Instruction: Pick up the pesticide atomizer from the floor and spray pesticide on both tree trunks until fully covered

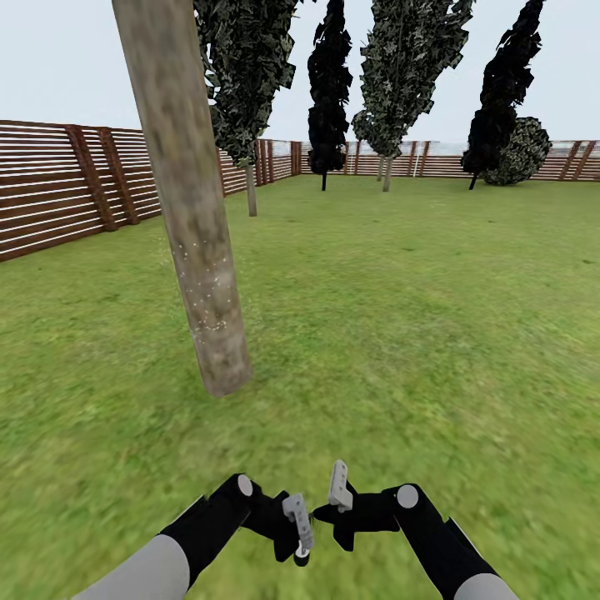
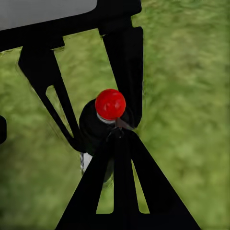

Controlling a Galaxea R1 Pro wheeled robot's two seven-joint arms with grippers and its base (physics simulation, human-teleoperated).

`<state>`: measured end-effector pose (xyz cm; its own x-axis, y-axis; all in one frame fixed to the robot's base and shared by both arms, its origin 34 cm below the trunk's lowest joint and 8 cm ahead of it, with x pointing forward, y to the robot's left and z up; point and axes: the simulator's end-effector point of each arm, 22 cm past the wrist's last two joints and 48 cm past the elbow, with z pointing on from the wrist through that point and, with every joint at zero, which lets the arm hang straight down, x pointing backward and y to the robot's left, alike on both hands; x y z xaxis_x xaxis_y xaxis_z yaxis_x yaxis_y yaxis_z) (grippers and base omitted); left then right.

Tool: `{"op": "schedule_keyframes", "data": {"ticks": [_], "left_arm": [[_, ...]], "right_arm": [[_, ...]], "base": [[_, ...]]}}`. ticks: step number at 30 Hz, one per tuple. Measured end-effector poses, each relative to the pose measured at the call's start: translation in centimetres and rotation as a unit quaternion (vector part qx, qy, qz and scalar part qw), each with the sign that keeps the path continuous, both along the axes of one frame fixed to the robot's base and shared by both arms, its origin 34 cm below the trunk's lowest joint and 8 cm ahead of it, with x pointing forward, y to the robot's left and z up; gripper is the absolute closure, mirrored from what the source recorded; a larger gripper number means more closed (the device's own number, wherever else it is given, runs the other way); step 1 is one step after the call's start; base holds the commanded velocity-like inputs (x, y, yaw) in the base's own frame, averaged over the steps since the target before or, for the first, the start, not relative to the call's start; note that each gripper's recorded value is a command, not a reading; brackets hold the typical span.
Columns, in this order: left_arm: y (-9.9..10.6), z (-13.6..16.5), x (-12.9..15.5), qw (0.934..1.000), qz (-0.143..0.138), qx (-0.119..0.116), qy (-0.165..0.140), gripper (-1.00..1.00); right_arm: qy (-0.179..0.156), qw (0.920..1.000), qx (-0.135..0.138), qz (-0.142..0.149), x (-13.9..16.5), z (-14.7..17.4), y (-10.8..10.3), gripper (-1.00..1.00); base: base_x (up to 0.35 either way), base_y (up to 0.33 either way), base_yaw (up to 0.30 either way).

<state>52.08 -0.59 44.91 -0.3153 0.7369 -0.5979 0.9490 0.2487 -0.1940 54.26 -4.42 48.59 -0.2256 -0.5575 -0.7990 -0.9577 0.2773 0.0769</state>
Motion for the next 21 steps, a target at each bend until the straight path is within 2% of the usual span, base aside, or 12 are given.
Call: {"op": "schedule_keyframes", "data": {"ticks": [3,7,9,10,11,13,14,15,16,17,18,21], "left_arm": [[3.1,-1.0,0.5,0.9997,0.009,0.021,0.000,1.00],[9.8,-2.8,1.1,0.9975,0.031,0.064,0.001,1.00],[15.2,-3.3,2.3,0.9938,0.069,0.087,0.000,1.00],[16.5,-3.1,3.0,0.9921,0.095,0.082,0.001,1.00],[17.6,-2.8,3.9,0.9892,0.127,0.073,0.001,1.00],[20.1,-2.2,6.6,0.9769,0.204,0.061,-0.016,1.00],[21.3,-2.1,7.8,0.9695,0.235,0.063,-0.031,1.00],[22.3,-1.8,9.2,0.9603,0.267,0.064,-0.048,1.00],[23.2,-1.5,10.4,0.9490,0.304,0.059,-0.061,1.00],[24.3,-1.3,11.2,0.9341,0.346,0.052,-0.069,1.00],[25.2,-1.5,11.4,0.9199,0.383,0.044,-0.070,1.00],[26.5,-2.5,10.4,0.8996,0.431,0.038,-0.061,1.00]], "right_arm": [[0.000,1.0000,0.000,0.000,0.0,0.0,0.0,1.00],[0.000,1.0000,-0.002,0.000,0.0,-0.1,-0.2,1.00],[0.000,1.0000,-0.003,-0.006,0.2,-0.2,-0.6,1.00],[0.000,1.0000,-0.004,-0.009,0.3,-0.3,-0.8,1.00],[-0.002,0.9998,-0.005,-0.020,0.7,-0.3,-1.2,1.00],[-0.024,0.9904,-0.020,-0.135,4.4,-1.6,-4.9,1.00],[-0.023,0.9737,-0.047,-0.222,5.5,-4.2,-8.3,-1.00],[-0.022,0.9419,-0.086,-0.324,5.9,-7.2,-12.8,-1.00],[-0.026,0.9089,-0.116,-0.400,5.8,-8.9,-16.4,-1.00],[-0.034,0.8847,-0.128,-0.447,5.7,-9.4,-18.6,-1.00],[-0.043,0.8698,-0.122,-0.476,6.0,-9.2,-19.7,-1.00],[-0.043,0.8442,-0.086,-0.527,6.6,-8.5,-20.1,-1.00]], "base": [[0.000,0.000,0.000],[0.000,0.000,0.000],[0.000,0.000,0.000],[0.000,0.000,0.000],[0.000,0.000,0.000],[0.000,0.000,0.000],[0.000,0.000,0.000],[0.000,0.000,0.000],[0.000,0.000,0.000],[0.000,0.000,0.000],[0.000,0.000,0.000],[0.000,0.000,0.000]]}}
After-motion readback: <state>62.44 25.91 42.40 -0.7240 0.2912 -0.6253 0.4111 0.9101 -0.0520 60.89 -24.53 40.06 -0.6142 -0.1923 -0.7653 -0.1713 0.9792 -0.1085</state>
